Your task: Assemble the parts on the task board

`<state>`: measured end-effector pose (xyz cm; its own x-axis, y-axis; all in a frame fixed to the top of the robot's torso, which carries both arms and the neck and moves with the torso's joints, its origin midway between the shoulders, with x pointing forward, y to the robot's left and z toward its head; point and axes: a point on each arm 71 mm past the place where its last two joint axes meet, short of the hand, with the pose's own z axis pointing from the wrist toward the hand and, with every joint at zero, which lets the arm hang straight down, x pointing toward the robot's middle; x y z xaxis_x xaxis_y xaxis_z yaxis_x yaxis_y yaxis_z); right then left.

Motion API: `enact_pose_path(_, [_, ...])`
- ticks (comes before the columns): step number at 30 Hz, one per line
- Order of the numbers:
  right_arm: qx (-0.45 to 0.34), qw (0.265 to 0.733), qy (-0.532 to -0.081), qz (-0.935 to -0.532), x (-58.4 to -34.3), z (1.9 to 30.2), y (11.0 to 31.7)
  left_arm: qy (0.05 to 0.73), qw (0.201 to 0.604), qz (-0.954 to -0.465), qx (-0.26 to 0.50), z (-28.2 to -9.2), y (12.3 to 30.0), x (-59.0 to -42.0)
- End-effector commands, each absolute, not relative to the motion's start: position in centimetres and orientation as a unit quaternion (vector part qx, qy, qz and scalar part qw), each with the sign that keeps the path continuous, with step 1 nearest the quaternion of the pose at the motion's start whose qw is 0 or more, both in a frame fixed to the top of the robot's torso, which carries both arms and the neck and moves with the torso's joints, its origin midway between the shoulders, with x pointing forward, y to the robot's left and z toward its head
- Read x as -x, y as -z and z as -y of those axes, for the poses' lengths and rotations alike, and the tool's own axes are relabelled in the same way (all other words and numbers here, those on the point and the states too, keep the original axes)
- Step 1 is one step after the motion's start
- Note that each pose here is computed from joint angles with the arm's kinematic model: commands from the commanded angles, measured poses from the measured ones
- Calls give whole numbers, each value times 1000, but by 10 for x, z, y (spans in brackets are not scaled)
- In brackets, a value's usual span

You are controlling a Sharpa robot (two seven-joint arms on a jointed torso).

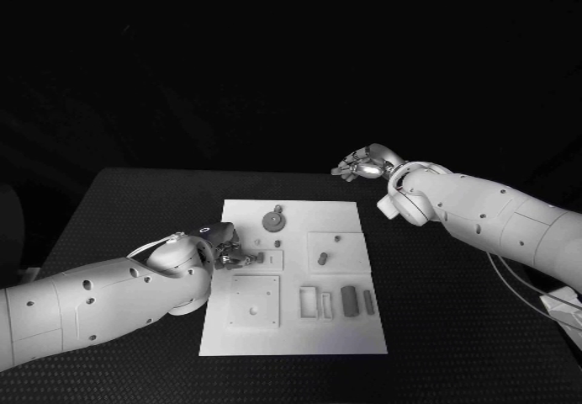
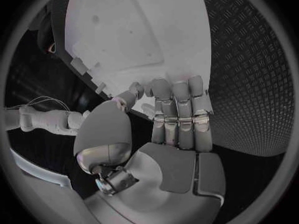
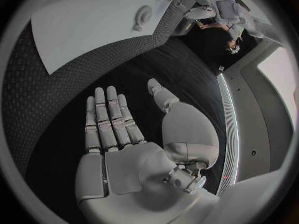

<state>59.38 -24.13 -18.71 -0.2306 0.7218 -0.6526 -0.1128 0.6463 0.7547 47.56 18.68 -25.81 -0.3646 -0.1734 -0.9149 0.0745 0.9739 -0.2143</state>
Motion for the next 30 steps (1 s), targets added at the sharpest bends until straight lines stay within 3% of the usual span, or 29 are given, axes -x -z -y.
enact_pose_path(1, [-216,576,-362,-700,-593,241,188,110,567,-815,43,-188,259,-475])
enact_pose_path(24, [-218,574,-361,-702,-592,241,191,115,582,-802,71,-194,248,-484])
enact_pose_path(30, [-218,574,-361,-702,-592,242,191,143,587,-788,118,-198,243,-489])
